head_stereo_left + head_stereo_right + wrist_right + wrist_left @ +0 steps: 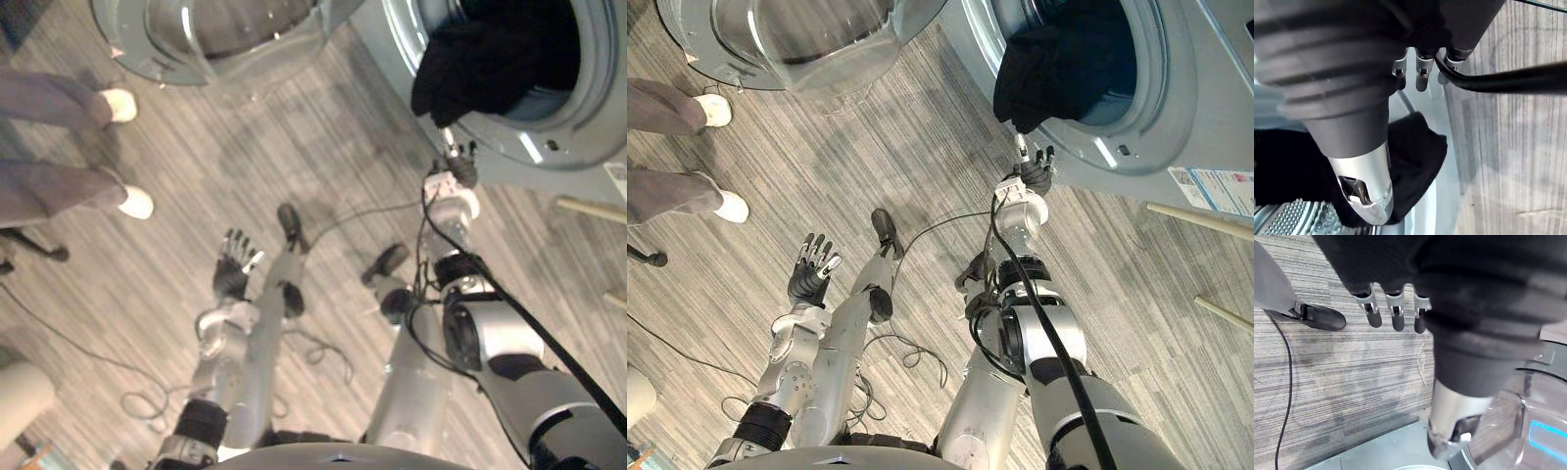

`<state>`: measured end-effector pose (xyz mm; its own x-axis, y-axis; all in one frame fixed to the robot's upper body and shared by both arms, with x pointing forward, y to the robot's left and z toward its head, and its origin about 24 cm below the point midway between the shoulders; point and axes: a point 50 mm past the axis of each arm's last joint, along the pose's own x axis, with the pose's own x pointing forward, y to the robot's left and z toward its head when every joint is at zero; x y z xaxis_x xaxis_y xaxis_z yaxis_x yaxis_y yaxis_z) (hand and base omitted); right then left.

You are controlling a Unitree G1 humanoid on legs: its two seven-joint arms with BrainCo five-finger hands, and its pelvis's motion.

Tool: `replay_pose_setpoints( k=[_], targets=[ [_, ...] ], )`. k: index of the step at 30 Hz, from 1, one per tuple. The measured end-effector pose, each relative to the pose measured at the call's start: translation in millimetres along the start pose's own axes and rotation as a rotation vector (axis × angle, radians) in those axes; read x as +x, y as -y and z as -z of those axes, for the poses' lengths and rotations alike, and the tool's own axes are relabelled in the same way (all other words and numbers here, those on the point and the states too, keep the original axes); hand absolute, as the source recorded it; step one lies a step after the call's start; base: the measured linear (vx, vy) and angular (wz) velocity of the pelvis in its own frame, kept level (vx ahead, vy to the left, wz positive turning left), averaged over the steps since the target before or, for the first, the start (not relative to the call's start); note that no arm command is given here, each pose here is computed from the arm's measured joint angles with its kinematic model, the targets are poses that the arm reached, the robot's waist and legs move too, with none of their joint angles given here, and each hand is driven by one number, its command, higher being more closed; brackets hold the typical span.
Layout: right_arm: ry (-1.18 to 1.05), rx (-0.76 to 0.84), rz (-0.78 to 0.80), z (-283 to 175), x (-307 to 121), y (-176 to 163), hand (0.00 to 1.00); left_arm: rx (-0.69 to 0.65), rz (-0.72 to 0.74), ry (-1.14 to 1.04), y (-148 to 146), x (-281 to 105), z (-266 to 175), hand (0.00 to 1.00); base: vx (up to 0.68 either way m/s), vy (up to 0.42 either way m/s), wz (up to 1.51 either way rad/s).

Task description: Pick up the laundry basket with both hands and put the clothes into the washing machine.

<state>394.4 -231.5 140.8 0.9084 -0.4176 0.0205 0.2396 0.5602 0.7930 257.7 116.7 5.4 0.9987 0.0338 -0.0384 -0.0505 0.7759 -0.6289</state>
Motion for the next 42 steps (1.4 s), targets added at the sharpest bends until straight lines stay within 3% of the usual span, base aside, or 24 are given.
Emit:
replay_pose_setpoints(
  k=[5, 11, 21, 28, 29, 38, 42],
  targets=[
    [-0.039, 0.012, 0.066, 10, -4, 20, 0.0, -0.031, 0.009, -0.016, 4, 0, 4, 0.0, -0.01, 0.005, -0.07],
    [-0.019, 0.083, 0.084, 2, 0, 15, 0.0, -0.098, -0.004, -0.013, 4, 1, 3, 0.0, -0.01, 0.004, 0.04],
    [0.116, 0.205, -0.081, -65, 23, -54, 0.0, -0.165, 0.016, 0.0, 7, 2, -2, 0.0, -0.05, -0.006, 0.16],
    [0.123, 0.327, -0.026, -82, 28, -59, 0.0, -0.193, 0.033, 0.012, 9, 3, -6, 0.0, -0.06, -0.014, 0.2],
    [0.122, 0.337, -0.023, -85, 28, -65, 1.0, -0.2, 0.046, 0.023, 11, 3, -9, 0.0, -0.07, -0.01, 0.19],
    [0.191, 0.392, -0.027, -126, 29, -81, 1.0, -0.266, 0.089, 0.034, 26, -1, -12, 0.0, -0.11, 0.015, 0.15],
    [0.226, 0.647, -0.055, -147, 25, -92, 1.0, -0.268, 0.085, 0.007, 28, -3, -7, 0.0, -0.07, 0.03, 0.05]
  ],
)
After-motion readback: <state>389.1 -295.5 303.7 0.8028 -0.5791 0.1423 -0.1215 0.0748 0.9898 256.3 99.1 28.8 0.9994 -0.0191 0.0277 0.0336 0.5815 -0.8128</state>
